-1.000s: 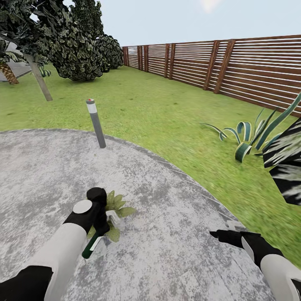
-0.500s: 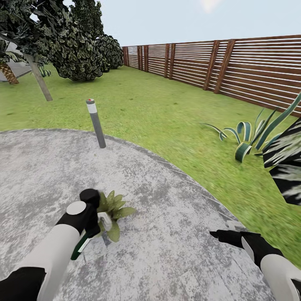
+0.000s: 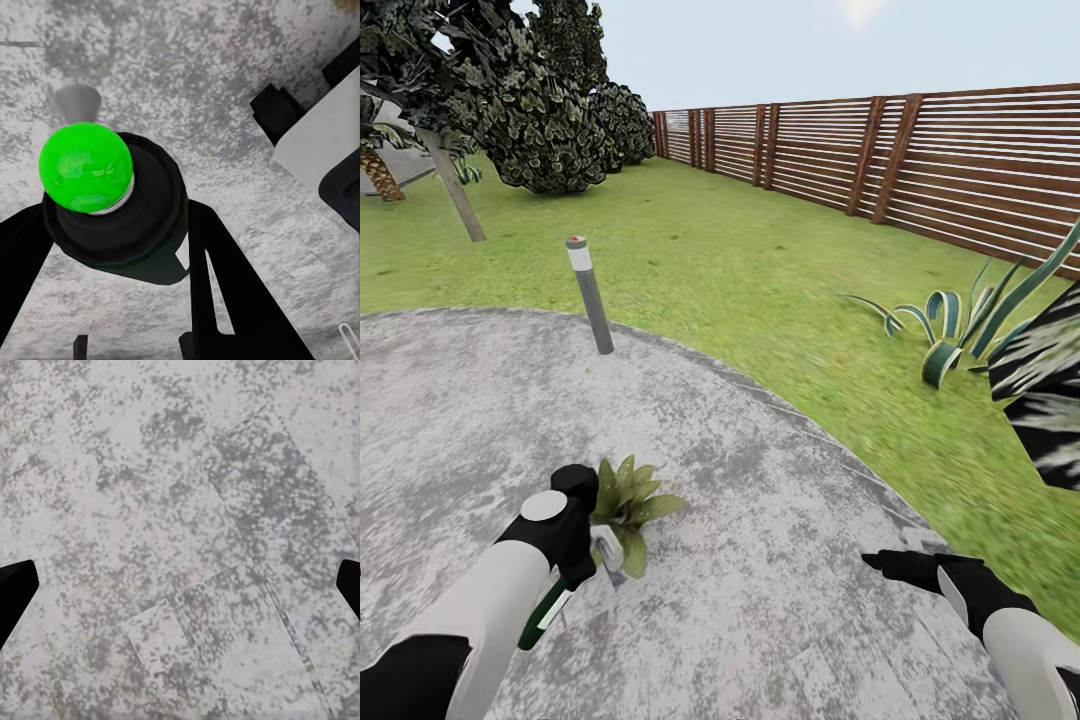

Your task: Pick up the pesticide atomizer in the garden and spray insectifuge to fully cover both potted plants in the garden.

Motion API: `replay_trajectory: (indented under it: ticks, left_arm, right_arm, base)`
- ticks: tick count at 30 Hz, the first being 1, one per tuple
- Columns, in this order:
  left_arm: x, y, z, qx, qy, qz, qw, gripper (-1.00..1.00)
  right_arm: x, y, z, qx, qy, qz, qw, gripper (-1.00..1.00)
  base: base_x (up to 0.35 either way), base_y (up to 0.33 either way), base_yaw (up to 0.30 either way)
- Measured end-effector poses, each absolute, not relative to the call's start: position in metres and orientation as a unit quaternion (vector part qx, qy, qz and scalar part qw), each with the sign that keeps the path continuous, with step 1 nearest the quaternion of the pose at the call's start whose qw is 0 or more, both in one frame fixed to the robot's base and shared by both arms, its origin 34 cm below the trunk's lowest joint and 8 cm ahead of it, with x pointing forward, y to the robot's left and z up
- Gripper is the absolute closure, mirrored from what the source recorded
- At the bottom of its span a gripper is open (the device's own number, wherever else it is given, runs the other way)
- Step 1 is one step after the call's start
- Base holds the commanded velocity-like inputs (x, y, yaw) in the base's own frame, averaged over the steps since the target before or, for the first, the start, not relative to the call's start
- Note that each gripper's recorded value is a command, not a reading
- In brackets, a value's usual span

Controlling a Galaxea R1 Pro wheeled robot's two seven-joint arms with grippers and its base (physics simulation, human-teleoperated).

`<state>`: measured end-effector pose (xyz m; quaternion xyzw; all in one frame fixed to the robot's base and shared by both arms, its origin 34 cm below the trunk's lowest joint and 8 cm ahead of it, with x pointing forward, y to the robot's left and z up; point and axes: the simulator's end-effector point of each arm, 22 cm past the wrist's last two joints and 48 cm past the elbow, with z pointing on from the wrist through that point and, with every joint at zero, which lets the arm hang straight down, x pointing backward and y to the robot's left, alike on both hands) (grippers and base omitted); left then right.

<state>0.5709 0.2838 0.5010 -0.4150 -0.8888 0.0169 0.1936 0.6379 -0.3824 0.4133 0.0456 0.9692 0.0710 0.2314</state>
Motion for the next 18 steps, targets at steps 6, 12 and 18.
replay_trajectory:
  ticks: [6, 12, 18]
  left_arm:
    - [0.572, 0.280, 0.501, -0.417, -0.888, 0.017, 0.191, 1.00]
    - [0.573, 0.257, 0.501, -0.430, -0.884, 0.028, 0.184, 1.00]
    - [0.573, 0.245, 0.501, -0.436, -0.881, 0.035, 0.181, 1.00]
  right_arm:
    - [0.638, -0.382, 0.413, 0.046, 0.969, 0.071, 0.231, -1.00]
    - [0.638, -0.382, 0.413, 0.048, 0.969, 0.073, 0.232, -1.00]
    - [0.638, -0.383, 0.414, 0.050, 0.969, 0.073, 0.232, -1.00]
  base:
    - [-0.169, 0.145, -0.122]
    - [-0.223, 0.214, -0.213]
    - [-0.070, 0.103, -0.020]
